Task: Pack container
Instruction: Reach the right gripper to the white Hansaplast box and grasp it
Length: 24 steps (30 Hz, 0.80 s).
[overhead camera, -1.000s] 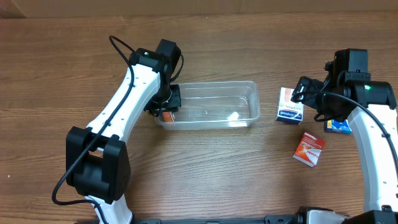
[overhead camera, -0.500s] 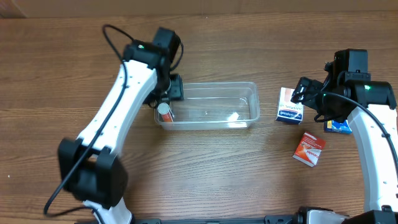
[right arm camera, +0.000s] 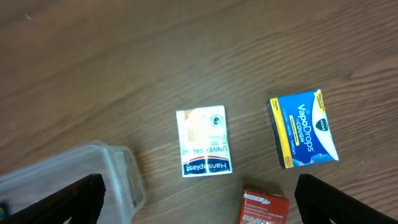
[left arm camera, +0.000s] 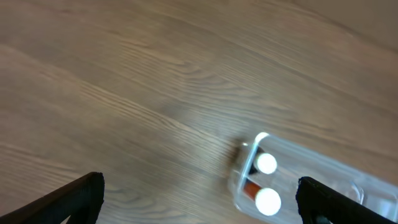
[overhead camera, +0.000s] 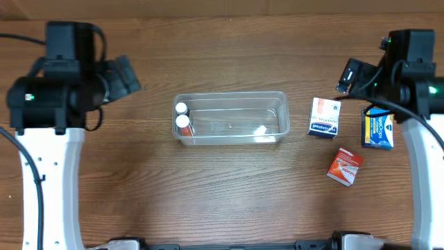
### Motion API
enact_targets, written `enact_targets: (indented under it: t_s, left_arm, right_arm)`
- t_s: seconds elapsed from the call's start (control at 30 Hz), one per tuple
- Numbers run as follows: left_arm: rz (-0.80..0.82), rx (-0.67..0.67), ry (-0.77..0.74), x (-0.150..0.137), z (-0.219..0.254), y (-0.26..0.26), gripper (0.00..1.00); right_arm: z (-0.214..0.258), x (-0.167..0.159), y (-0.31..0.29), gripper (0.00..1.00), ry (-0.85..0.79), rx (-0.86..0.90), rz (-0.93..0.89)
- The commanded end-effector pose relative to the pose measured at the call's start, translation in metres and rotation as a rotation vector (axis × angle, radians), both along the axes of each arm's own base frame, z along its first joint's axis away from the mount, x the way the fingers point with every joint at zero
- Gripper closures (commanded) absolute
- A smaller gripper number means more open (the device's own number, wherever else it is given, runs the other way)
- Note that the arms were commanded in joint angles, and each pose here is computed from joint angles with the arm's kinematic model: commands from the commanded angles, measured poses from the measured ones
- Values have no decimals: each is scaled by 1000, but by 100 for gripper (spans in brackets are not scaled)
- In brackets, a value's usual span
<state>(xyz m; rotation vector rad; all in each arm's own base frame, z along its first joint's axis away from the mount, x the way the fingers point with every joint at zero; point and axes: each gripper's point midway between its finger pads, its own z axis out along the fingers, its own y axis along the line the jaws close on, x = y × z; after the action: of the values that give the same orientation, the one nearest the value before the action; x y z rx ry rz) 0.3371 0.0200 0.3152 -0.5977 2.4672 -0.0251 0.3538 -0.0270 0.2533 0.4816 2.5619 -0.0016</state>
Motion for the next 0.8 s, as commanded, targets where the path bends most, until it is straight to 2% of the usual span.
enact_targets:
  t_s: [0.0, 0.23, 0.47, 0.77]
  left_arm:
    - [35, -36, -10, 0, 2, 10, 0]
    - [38, -26, -10, 0, 3, 13, 0]
    - [25, -17, -9, 0, 3, 13, 0]
    - [25, -17, -9, 0, 3, 13, 0]
  right_arm:
    - [-46, 19, -3, 0, 137, -20, 16]
    - [-136, 34, 0, 0, 373, 8, 27]
    - [-194, 31, 2, 0, 526, 25, 37]
    - [-219, 26, 8, 0, 581, 56, 72]
